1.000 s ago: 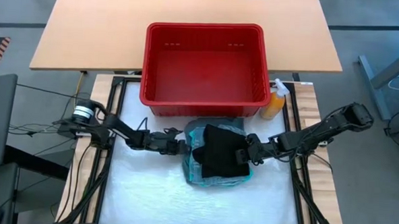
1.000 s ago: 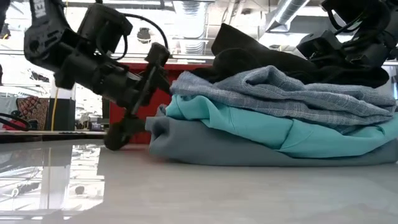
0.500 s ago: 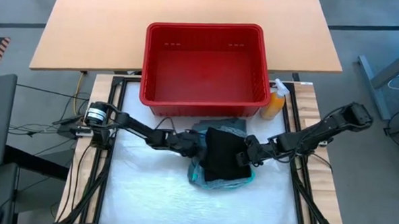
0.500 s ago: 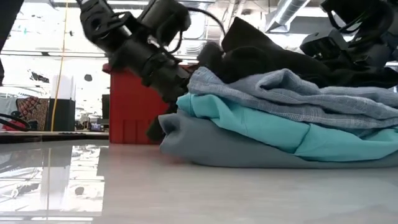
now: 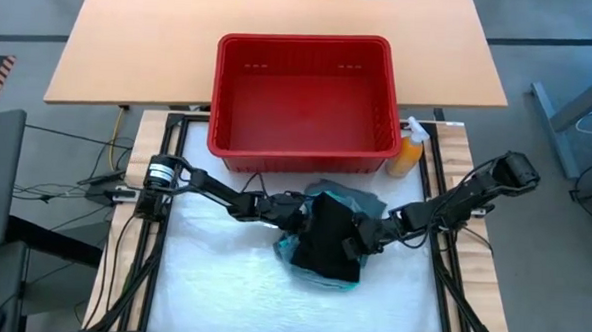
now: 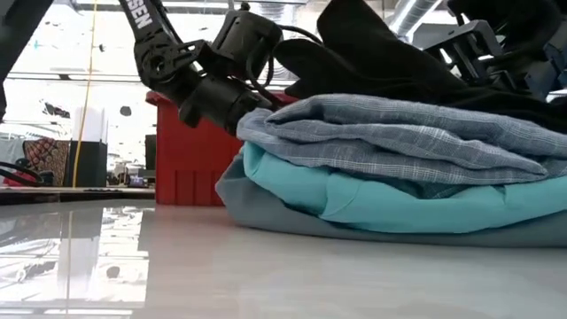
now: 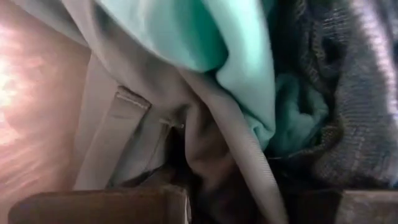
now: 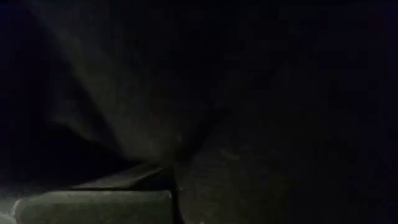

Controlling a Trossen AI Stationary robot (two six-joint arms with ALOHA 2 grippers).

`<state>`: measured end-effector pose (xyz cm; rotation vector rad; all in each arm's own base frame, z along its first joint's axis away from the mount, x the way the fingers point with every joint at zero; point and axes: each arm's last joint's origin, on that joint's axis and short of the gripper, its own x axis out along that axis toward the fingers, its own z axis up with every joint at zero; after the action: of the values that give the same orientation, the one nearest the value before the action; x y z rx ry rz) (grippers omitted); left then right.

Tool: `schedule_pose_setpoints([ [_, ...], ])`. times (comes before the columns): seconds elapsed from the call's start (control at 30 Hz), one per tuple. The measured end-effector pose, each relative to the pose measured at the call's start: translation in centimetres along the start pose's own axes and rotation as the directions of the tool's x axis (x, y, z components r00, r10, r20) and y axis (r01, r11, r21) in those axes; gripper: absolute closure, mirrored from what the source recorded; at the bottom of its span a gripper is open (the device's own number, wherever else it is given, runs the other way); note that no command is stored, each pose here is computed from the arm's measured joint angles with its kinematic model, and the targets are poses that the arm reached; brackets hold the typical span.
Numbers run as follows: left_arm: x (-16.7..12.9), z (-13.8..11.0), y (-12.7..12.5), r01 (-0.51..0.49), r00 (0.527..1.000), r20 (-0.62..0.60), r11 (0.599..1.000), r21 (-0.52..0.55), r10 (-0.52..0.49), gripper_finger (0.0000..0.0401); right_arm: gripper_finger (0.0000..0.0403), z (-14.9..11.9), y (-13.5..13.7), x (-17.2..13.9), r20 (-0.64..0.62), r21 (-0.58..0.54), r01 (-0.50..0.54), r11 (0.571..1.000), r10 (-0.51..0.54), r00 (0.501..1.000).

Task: Fold Laundry from Bin
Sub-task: Put the stacked folded clothes into the red bin

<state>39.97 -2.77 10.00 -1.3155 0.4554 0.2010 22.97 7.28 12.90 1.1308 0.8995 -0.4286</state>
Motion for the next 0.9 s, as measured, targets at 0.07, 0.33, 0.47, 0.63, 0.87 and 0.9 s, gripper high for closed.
schedule_pose_setpoints([
  [0.07,-0.2,-0.1,-0.2,-0.017,1.0,0.004,1.0,0.002,0.017,0.0328,0.03,0.0,0.0,-0.3,0.0,-0.002,0.005,1.0,-0.005,1.0],
  [0.33,-1.4,0.5,-1.6,-0.044,0.999,0.024,0.998,0.05,0.043,0.0328,0.0196,0.0,-0.1,-3.5,0.021,0.05,-0.004,0.999,0.003,1.0],
  [0.47,-1.4,0.5,-1.6,-0.045,0.999,0.025,0.998,0.05,0.044,0.0328,0.0123,-0.2,-1.1,-4.9,0.041,0.125,0.084,0.989,-0.09,0.995],
  [0.63,-1.4,0.2,-1.6,-0.046,0.999,0.014,0.997,0.057,0.045,0.0328,0.0112,-1.2,-2.0,-6.3,0.089,0.182,0.148,0.972,-0.166,0.982],
  [0.87,-1.4,0.2,-1.6,-0.048,0.999,0.01,0.997,0.059,0.047,0.0321,0.0117,-1.9,-2.7,-5.9,0.112,0.165,0.248,0.955,-0.268,0.957],
  [0.9,-1.4,0.3,-1.5,-0.047,0.999,0.01,0.997,0.058,0.047,0.032,0.0117,-1.9,-2.8,-5.6,0.116,0.148,0.267,0.952,-0.284,0.952],
])
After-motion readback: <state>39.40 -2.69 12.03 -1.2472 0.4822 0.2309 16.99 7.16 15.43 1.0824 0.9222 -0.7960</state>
